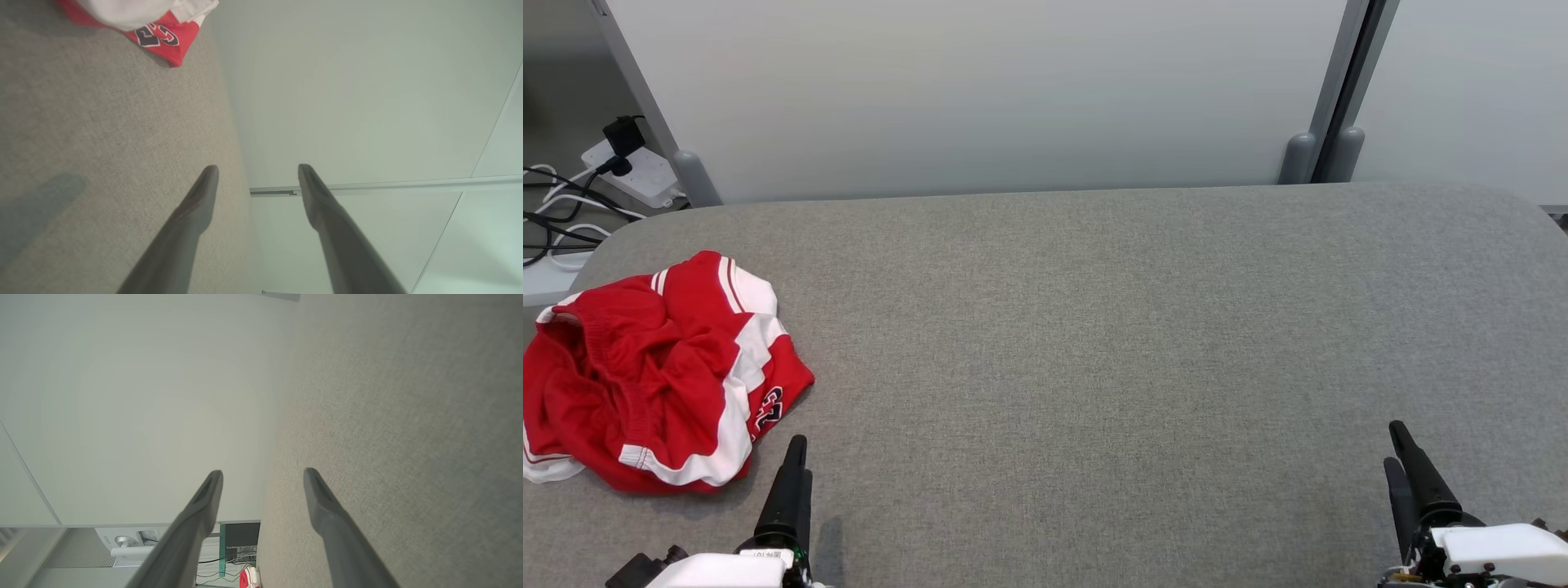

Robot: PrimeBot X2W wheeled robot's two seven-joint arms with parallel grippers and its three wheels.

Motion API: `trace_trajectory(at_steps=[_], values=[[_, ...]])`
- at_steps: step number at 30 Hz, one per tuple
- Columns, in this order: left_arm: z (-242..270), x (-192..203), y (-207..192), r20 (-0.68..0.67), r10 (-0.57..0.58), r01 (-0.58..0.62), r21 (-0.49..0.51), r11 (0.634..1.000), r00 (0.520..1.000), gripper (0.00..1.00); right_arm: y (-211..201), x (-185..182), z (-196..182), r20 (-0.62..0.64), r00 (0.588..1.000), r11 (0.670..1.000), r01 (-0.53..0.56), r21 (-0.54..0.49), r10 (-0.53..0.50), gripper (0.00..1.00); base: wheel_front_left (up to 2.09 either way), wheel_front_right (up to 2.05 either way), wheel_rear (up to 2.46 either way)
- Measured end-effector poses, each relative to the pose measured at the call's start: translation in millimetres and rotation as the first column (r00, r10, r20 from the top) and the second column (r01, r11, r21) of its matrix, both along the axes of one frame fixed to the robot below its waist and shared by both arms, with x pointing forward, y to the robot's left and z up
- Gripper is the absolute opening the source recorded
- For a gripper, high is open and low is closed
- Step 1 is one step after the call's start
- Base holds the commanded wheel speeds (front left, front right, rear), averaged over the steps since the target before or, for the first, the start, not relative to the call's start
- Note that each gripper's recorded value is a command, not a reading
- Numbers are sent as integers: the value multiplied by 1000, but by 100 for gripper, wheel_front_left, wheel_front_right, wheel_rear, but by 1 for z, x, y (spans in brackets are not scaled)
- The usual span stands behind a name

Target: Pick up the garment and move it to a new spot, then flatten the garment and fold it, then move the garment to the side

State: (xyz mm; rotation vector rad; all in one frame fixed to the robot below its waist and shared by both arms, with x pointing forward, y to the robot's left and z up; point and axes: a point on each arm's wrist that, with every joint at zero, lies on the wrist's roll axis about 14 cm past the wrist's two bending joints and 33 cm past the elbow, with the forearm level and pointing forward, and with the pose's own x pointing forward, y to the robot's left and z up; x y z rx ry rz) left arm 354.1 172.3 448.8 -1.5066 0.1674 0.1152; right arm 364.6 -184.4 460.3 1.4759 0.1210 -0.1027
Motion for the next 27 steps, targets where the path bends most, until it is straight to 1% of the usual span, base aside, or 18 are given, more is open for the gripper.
trace_trajectory(at_steps=[7,14,21,26,27], values=[[7,1,1,22,-14,12,105,994,1000,100,6,0,2,5,1000,994,-29,-101,29,100,0,0,0],[14,3,1,45,-30,20,209,978,999,100,18,2,7,16,996,972,-76,-224,82,100,0,0,0],[21,5,-5,57,-64,42,327,944,996,100,27,6,15,38,991,934,-106,-341,127,100,0,0,0],[23,5,-9,50,-86,57,414,908,995,100,27,6,20,49,990,907,-104,-408,136,100,0,0,0],[23,5,-9,50,-86,57,414,908,995,100,27,6,20,49,990,907,-104,-408,136,100,0,0,0]])
